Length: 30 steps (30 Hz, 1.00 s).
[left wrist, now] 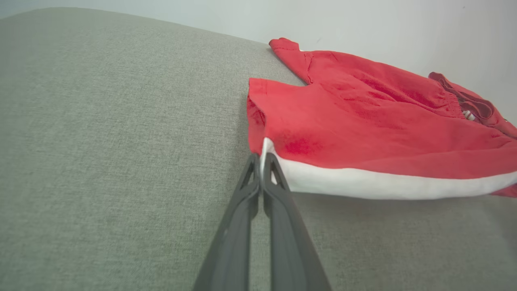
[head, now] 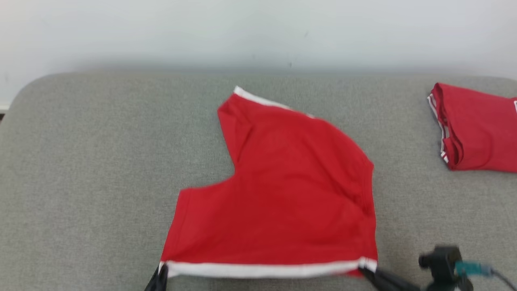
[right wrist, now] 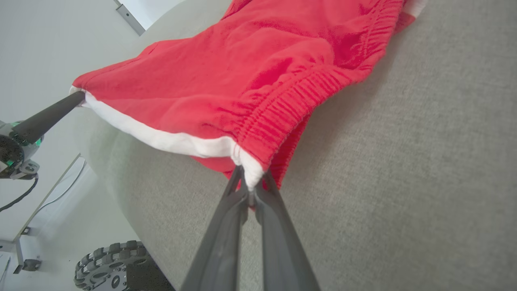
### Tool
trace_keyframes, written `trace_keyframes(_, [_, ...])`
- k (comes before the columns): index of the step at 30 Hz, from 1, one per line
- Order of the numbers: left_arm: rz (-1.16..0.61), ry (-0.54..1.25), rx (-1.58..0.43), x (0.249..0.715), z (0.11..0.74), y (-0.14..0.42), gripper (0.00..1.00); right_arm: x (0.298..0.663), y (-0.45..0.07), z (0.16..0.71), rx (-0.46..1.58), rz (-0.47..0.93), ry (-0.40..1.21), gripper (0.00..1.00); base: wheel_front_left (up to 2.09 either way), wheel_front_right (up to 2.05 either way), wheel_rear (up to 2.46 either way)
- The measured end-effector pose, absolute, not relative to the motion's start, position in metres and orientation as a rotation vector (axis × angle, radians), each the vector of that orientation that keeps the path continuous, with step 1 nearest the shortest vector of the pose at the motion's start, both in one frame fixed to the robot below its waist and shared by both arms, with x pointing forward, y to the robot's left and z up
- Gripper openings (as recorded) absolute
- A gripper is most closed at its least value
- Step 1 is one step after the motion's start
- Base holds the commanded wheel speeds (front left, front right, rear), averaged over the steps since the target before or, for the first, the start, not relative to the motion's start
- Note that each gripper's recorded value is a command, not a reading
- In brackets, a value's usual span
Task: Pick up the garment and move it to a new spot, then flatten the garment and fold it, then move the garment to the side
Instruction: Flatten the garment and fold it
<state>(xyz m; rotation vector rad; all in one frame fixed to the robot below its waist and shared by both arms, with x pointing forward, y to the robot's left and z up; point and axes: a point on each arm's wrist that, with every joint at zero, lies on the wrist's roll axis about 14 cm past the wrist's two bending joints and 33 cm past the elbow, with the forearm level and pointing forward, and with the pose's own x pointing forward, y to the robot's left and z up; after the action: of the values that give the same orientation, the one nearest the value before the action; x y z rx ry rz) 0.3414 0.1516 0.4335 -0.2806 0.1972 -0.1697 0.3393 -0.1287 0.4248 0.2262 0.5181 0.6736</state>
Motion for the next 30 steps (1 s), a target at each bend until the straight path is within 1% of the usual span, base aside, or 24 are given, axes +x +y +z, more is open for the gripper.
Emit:
trace_keyframes(3, [-0.142, 0.203, -0.253, 0.328, 0.430, 0.162, 0.00, 0.314, -0.128, 0.415, 0.229, 0.679, 0.551, 0.00, 0.00, 0.00, 0.00])
trace_keyframes(4, [-0.114, 0.198, -0.252, 0.323, 0.430, 0.170, 0.00, 0.301, -0.128, 0.411, 0.230, 0.681, 0.565, 0.00, 0.00, 0.00, 0.00])
trace_keyframes(6, [-0.103, 0.194, -0.238, 0.318, 0.430, 0.177, 0.00, 0.290, -0.128, 0.408, 0.218, 0.687, 0.576, 0.00, 0.00, 0.00, 0.00])
trace_keyframes(12, [-0.107, 0.203, -0.218, 0.312, 0.426, 0.178, 0.00, 0.271, -0.127, 0.404, 0.251, 0.680, 0.593, 0.00, 0.00, 0.00, 0.00])
trace_keyframes(15, [-0.105, 0.201, -0.221, 0.314, 0.426, 0.176, 0.00, 0.272, -0.125, 0.405, 0.261, 0.676, 0.583, 0.00, 0.00, 0.00, 0.00])
trace_keyframes(19, [-0.124, 0.183, -0.211, 0.320, 0.431, 0.170, 0.00, 0.278, -0.123, 0.412, 0.272, 0.673, 0.551, 0.00, 0.00, 0.00, 0.00])
trace_keyframes(23, [-0.152, 0.112, -0.186, 0.340, 0.451, 0.169, 0.00, 0.300, -0.123, 0.431, 0.280, 0.665, 0.475, 0.00, 0.00, 0.00, 0.00])
trace_keyframes(26, [-0.201, 0.032, -0.140, 0.362, 0.476, 0.166, 0.00, 0.321, -0.125, 0.451, 0.279, 0.663, 0.407, 0.00, 0.00, 0.00, 0.00])
trace_keyframes(30, [-0.280, -0.080, -0.046, 0.402, 0.519, 0.161, 0.00, 0.361, -0.130, 0.488, 0.242, 0.669, 0.285, 0.00, 0.00, 0.00, 0.00])
